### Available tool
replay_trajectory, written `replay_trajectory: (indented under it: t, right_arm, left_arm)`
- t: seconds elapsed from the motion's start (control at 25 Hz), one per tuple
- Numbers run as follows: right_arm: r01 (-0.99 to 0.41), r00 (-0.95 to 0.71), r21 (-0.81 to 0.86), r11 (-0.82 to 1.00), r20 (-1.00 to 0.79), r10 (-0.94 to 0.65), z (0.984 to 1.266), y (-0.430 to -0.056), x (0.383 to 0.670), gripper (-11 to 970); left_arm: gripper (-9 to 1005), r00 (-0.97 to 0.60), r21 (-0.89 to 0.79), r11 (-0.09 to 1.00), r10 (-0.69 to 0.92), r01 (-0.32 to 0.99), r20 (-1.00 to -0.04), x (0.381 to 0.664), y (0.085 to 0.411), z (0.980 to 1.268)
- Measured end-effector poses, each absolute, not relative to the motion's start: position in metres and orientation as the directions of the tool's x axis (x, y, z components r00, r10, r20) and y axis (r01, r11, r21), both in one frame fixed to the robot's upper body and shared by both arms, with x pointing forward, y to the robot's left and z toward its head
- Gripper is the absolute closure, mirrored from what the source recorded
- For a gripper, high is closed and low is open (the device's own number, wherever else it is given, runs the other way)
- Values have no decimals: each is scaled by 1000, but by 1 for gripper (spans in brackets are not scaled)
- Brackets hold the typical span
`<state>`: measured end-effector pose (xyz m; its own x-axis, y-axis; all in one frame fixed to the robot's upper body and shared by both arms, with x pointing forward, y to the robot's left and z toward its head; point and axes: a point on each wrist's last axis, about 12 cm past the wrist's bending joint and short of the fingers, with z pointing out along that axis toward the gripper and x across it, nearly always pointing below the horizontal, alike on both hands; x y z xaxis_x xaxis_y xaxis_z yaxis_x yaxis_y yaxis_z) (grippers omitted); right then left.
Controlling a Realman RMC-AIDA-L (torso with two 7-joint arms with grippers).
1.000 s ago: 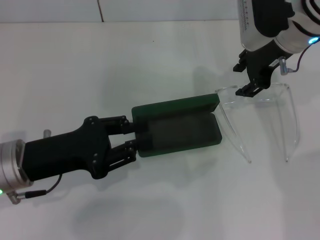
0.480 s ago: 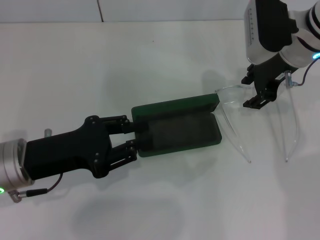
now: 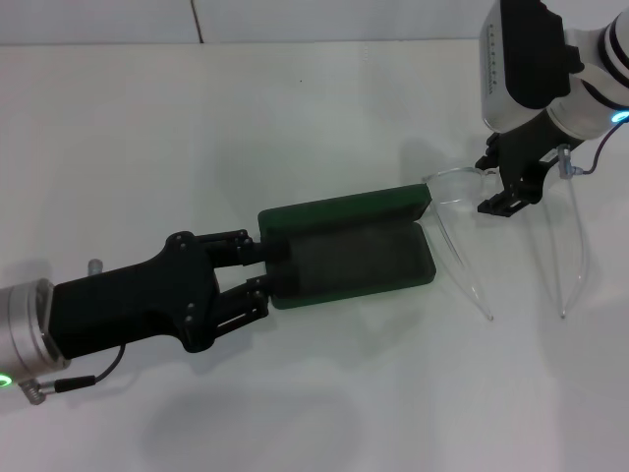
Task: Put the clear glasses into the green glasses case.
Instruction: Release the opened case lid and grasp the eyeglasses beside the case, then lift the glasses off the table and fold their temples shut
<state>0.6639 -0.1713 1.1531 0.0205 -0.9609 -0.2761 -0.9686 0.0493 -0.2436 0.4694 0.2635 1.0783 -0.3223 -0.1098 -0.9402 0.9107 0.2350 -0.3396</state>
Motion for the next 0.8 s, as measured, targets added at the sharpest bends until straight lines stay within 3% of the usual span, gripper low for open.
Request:
replay_trajectory:
  t: [0.16, 0.4, 0.6, 0.8]
  right_arm:
    - [-968, 8, -243, 65, -288, -958, 1153, -171, 664, 368]
    - [-971, -3, -230, 70, -283, -959, 1152, -171, 663, 554]
    - [-975, -19, -209, 81, -284, -959, 1151, -173, 660, 766]
    - [-976, -28, -197, 88, -290, -957, 1156, -175, 658, 829]
  left_arm:
    - [682, -324, -342, 238, -112, 909, -939, 468, 264, 1078]
    - [688, -329, -348, 244, -116, 905, -937, 466, 266, 1076]
    - [693, -340, -361, 249, -124, 899, -932, 464, 267, 1074]
    - [698, -344, -375, 273, -156, 886, -926, 462, 273, 1073]
